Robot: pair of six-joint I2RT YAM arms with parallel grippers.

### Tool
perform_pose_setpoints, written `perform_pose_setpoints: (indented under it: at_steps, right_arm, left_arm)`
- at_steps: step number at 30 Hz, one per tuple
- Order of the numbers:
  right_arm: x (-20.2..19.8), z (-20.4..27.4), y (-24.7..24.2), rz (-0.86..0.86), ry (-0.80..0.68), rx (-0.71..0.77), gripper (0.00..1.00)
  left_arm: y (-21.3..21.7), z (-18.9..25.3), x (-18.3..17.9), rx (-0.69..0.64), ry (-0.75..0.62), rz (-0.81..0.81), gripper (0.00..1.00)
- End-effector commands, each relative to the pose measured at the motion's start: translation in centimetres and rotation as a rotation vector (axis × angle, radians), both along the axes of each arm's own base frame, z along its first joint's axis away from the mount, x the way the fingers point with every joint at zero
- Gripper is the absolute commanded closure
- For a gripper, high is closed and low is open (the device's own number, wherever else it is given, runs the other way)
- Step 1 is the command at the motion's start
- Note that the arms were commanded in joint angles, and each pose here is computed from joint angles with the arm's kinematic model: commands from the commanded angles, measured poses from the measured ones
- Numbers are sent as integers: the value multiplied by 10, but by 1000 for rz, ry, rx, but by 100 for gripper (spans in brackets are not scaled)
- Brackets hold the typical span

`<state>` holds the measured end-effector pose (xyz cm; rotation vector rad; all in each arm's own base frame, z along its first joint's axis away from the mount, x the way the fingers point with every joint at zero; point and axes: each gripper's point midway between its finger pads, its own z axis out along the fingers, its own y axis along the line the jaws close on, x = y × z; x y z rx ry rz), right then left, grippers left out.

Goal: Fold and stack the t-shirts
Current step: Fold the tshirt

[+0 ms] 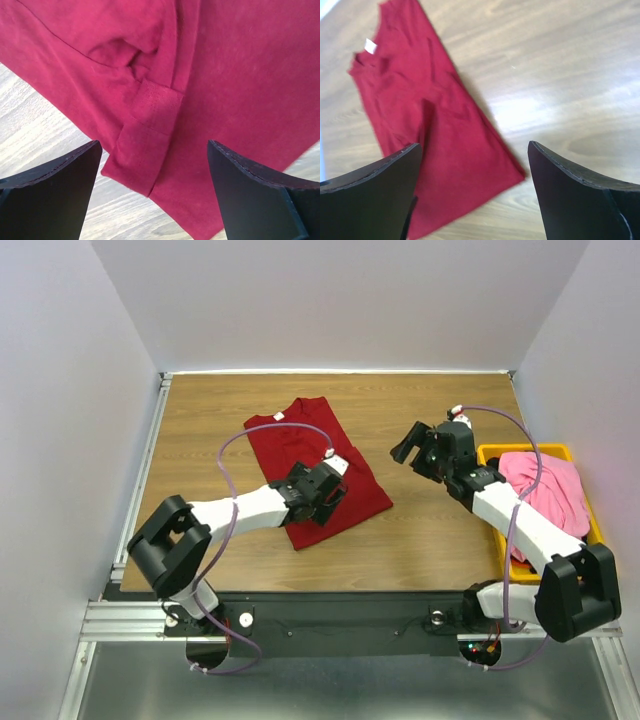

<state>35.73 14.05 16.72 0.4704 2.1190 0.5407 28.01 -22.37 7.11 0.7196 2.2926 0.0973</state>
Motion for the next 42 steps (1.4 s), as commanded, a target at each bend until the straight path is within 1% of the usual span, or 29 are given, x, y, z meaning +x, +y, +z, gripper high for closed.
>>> perform_pose_setpoints:
  at_steps: [1,11,14,16,19,24,31,35,36,38,41,42]
  right_arm:
    - [-8,1,-12,6,-8,-42,7]
    - [-15,1,-19,20,2,-52,6]
    - [-17,2,-21,22,-2,-55,6]
    - [-18,3,-23,19,-2,-58,6]
    - [-20,4,-23,24,-2,-57,6]
    - [-23,6,-25,26,-6,-56,6]
    - [-24,11,-25,43,-16,-69,6]
    - [-25,12,-20,73,-9,-63,7]
    - [-27,13,-13,110,-7,-45,7]
    - [-29,12,-7,148,1,-32,8]
    - [-35,7,11,256,28,2,11]
    - [-37,3,20,311,43,23,14]
  left_arm:
    - [9,9,14,101,-60,36,2]
    - [5,-10,23,131,-71,59,2]
    - [9,-13,26,158,-84,80,2]
    - [18,-7,32,193,-129,127,2]
    - [27,7,41,209,-188,182,2]
    - [38,18,55,231,-210,219,2]
    - [73,32,85,306,-238,319,2]
    - [87,52,112,290,-262,406,2]
    - [90,54,116,286,-261,422,2]
    - [85,71,125,241,-286,444,2]
    - [75,93,120,115,-269,470,2]
    - [65,94,116,19,-242,478,2]
